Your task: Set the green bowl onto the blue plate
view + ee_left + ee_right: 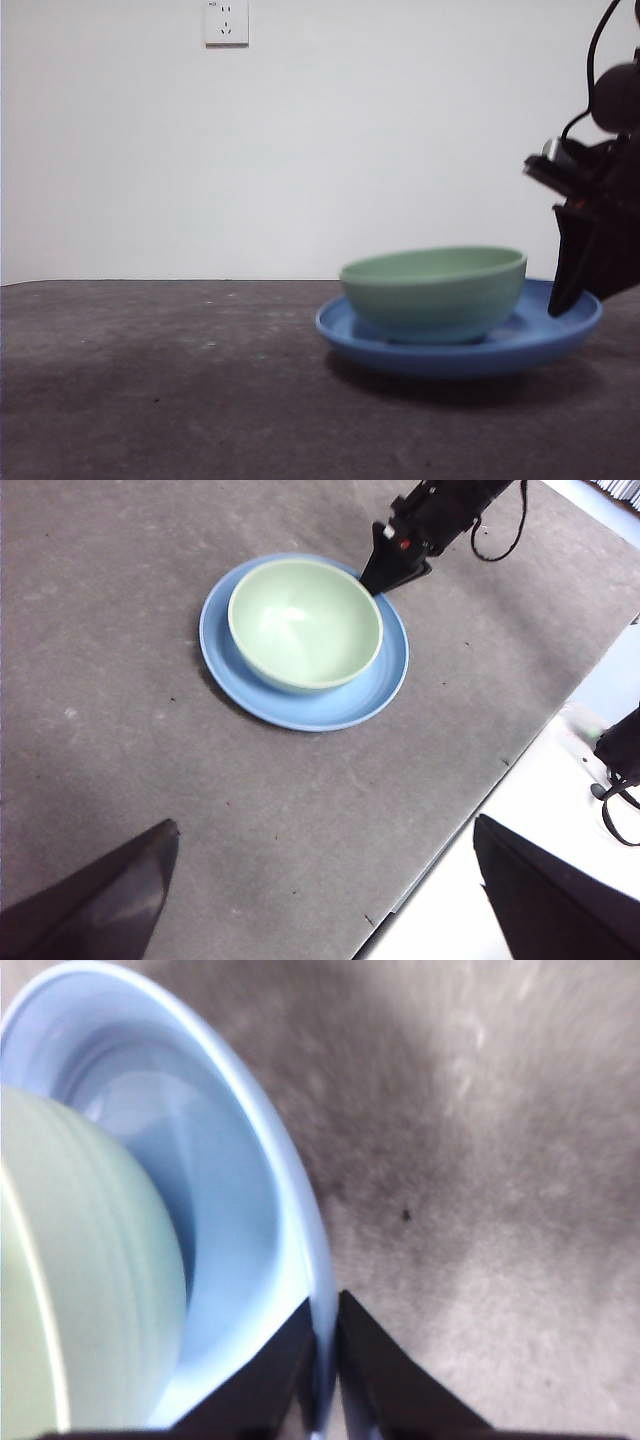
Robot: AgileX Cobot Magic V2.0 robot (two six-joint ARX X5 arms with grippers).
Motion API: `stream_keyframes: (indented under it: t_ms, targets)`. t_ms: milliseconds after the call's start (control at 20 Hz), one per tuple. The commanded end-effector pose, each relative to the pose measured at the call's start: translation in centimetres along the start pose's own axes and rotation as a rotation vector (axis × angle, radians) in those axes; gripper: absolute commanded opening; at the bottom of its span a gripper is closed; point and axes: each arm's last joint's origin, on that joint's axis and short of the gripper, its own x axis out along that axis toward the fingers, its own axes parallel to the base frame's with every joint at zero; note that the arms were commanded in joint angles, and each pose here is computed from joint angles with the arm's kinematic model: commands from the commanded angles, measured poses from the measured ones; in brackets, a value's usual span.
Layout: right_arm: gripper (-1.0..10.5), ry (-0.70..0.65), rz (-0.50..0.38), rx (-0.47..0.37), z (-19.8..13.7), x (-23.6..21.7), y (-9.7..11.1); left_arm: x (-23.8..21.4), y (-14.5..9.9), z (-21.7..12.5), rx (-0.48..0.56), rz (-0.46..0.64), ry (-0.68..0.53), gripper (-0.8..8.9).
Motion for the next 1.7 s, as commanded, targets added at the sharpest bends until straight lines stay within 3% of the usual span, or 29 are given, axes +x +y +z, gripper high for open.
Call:
stream_keyframes:
  t_ms: [50, 300, 450, 750, 1700]
  targets:
    - [0.1, -0.019, 0.042, 0.011, 0.5, -0.6, 1.4, 0.0, -0.1, 0.2, 0.008, -0.011, -0.008, 4.77]
    - [0.1, 0.010, 0.116, -0.006, 0.2, 0.7, 5.1, 0.0, -0.1, 0.2, 0.009, -0.011, -0.008, 4.77]
    - [0.1, -0.011, 0.118, -0.039, -0.3, 1.9, 7.8, 0.0, -0.1, 0.2, 0.008, -0.011, -0.008, 4.77]
    - [0.1, 0.012, 0.154, -0.049, -0.9, 4.6, 10.2, 0.0, -0.1, 0.2, 0.008, -0.011, -0.009, 4.76]
    - [0.2, 0.055, 0.051, 0.009, -0.7, 8.9, 8.3, 0.0, -0.1, 0.2, 0.008, -0.011, -0.008, 4.76]
